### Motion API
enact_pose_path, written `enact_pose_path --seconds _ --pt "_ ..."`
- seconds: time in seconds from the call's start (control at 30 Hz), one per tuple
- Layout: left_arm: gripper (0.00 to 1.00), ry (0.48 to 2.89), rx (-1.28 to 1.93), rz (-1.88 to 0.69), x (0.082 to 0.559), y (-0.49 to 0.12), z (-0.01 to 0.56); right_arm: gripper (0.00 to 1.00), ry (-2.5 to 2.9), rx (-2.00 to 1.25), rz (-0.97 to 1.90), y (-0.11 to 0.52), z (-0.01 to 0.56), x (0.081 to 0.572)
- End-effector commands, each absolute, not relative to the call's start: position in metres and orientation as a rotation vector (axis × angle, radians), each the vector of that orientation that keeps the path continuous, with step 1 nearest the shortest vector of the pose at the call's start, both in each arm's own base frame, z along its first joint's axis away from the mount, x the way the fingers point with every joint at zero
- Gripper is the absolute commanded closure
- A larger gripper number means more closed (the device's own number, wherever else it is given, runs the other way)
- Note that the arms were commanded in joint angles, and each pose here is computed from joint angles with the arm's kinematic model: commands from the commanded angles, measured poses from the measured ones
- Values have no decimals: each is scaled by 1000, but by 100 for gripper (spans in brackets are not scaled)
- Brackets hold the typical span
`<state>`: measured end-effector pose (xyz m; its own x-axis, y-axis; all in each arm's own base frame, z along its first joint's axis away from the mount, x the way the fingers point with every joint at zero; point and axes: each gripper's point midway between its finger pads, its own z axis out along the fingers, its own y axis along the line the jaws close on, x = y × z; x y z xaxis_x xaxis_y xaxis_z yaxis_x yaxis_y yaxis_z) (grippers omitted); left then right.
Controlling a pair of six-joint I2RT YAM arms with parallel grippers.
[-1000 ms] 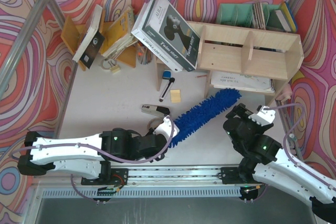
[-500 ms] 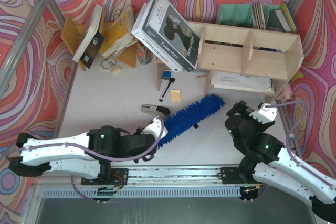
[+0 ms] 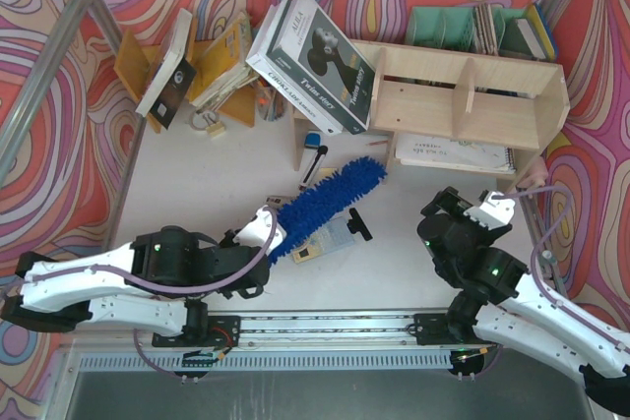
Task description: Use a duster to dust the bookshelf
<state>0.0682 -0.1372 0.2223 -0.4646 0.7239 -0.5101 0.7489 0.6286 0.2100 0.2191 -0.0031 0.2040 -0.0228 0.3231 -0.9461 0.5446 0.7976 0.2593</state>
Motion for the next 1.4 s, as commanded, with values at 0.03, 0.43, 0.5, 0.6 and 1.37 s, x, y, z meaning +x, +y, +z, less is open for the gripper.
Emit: enact_pose_path --seconds 0.03,0.43,0.5,0.6,1.37 --pt "100 2230 1001 32 91 -118 241 1 1584 726 -205 -6 216 221" --pt "100 2079 774 -126 134 -190 254 1 1593 709 -299 -17 194 213" --pt "100 2057 737 -146 141 -202 256 1 1597 711 -303 -19 189 212" --pt "100 2040 706 -246 144 -229 256 1 1600 715 -299 -20 184 210" --pt "100 2271 811 -434 116 -329 161 1 1569 742 -276 -23 187 208"
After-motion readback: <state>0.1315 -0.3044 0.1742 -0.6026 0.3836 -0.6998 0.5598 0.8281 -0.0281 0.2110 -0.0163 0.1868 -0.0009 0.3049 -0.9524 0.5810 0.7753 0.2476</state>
